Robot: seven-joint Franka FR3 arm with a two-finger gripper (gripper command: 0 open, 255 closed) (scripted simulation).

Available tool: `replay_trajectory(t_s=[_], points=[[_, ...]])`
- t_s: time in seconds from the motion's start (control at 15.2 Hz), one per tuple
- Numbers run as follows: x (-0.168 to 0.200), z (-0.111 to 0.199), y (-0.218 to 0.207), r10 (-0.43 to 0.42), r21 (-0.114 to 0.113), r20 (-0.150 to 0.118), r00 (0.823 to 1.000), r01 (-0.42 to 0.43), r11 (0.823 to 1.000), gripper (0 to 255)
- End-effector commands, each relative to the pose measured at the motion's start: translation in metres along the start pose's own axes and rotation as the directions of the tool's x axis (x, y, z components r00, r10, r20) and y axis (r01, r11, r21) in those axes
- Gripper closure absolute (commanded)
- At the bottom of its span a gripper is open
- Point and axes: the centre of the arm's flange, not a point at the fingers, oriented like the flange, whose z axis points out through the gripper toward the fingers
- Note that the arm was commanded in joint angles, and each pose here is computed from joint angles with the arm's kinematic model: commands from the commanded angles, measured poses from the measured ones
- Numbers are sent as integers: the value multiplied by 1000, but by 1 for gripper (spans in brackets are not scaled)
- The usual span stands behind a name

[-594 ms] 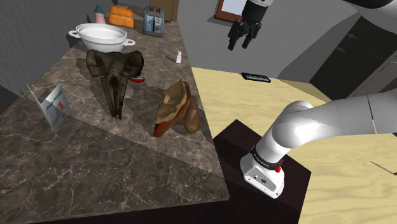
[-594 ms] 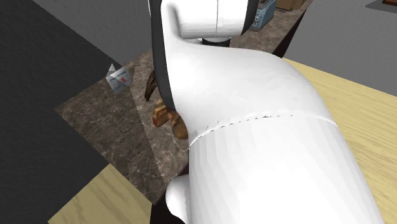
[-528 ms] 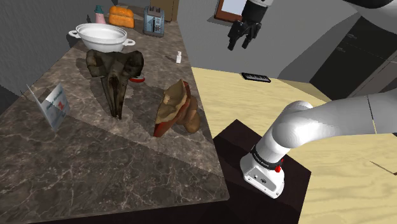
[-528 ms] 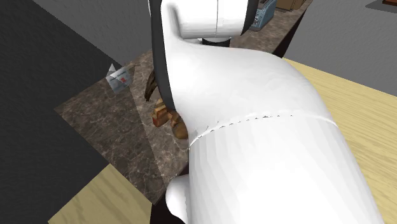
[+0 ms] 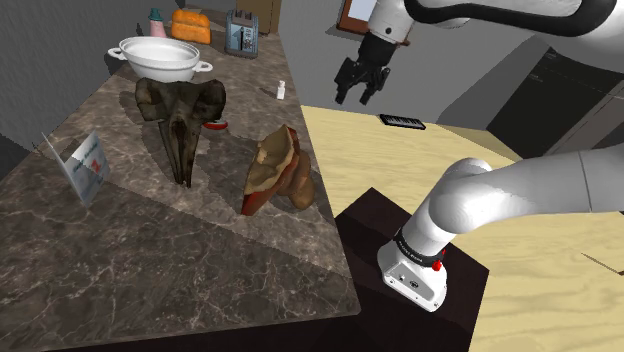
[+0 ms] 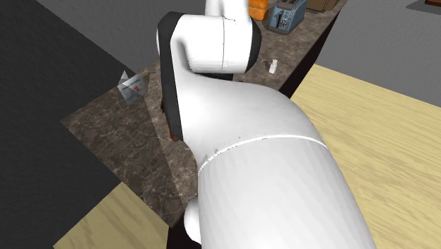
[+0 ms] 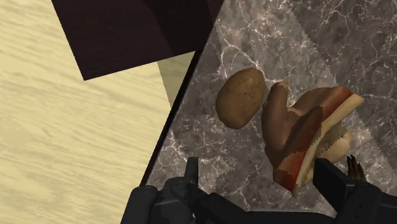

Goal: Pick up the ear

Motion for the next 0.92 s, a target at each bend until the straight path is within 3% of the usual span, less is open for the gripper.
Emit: replay_trajectory(t_s=[0.0, 0.4, 0.86], points=[[-3, 21, -14, 33, 35, 7, 999, -33, 999, 0], [-11, 74, -57, 122, 134, 35, 992, -125, 983, 0], [-16, 130, -115, 220, 244, 78, 972, -232, 942, 0]])
